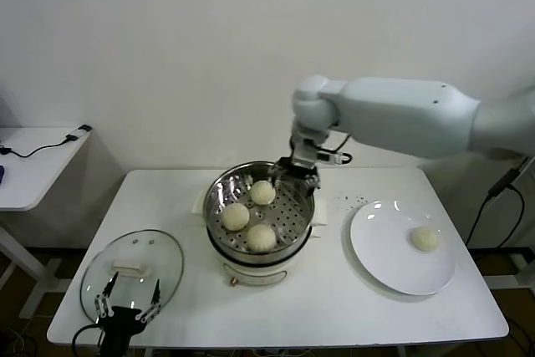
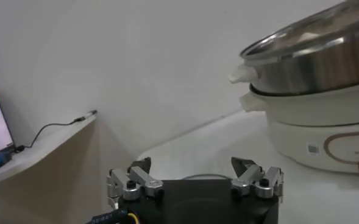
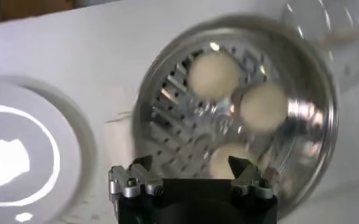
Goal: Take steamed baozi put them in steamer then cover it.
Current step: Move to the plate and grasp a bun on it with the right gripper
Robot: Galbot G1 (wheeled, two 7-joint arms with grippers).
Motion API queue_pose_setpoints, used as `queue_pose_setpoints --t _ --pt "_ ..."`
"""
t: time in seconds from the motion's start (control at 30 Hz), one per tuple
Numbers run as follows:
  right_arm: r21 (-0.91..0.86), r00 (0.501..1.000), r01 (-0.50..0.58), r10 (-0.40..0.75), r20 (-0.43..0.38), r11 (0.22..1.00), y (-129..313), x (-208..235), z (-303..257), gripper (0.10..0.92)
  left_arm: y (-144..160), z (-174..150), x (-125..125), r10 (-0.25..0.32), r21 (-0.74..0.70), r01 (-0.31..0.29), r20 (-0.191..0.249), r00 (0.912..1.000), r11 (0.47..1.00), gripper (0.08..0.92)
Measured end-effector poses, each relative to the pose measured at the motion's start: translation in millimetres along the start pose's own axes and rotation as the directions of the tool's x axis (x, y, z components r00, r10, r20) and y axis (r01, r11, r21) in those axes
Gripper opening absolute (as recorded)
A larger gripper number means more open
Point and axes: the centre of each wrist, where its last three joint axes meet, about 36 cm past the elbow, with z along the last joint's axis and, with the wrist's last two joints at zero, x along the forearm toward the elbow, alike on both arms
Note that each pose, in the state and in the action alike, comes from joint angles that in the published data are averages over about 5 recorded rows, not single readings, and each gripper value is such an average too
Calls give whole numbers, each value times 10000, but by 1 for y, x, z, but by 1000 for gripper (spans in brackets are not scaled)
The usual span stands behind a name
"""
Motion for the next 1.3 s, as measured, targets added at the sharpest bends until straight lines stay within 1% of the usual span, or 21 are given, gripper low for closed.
queue_pose_setpoints --t 0.1,0.23,0.33,0.47,0.67,0.9,1.1,1.3 --pt "-2162 9995 -261 218 -219 9760 42 6 30 823 0 -2 -1 8 11 -8 46 10000 10000 823" --pt "-4575 9988 -441 305 -370 8881 103 2 63 823 -1 -3 -1 19 15 -19 77 10000 10000 823" --pt "-5872 9991 -397 233 -355 8085 149 -11 80 823 0 -3 -1 13 1 -13 84 10000 10000 823" --pt "-7039 9995 -229 16 -309 7099 206 -35 96 823 1 -4 0 -23 -26 23 66 10000 10000 823" --pt "-8004 9991 -4 -333 -255 5994 270 -73 110 823 1 -4 3 10 -74 -10 -20 10000 10000 823" --pt "-8504 9950 251 -957 -298 5255 325 -109 120 823 -1 -3 4 -5 -103 4 -111 9999 9999 823" --pt "-8687 9908 302 -1292 -391 4944 352 -128 129 823 -3 0 4 -15 -107 12 -214 9998 9999 823" --pt "-8778 9890 236 -1393 -493 4784 360 -140 137 823 -3 2 3 -30 -126 26 -291 9996 9999 823"
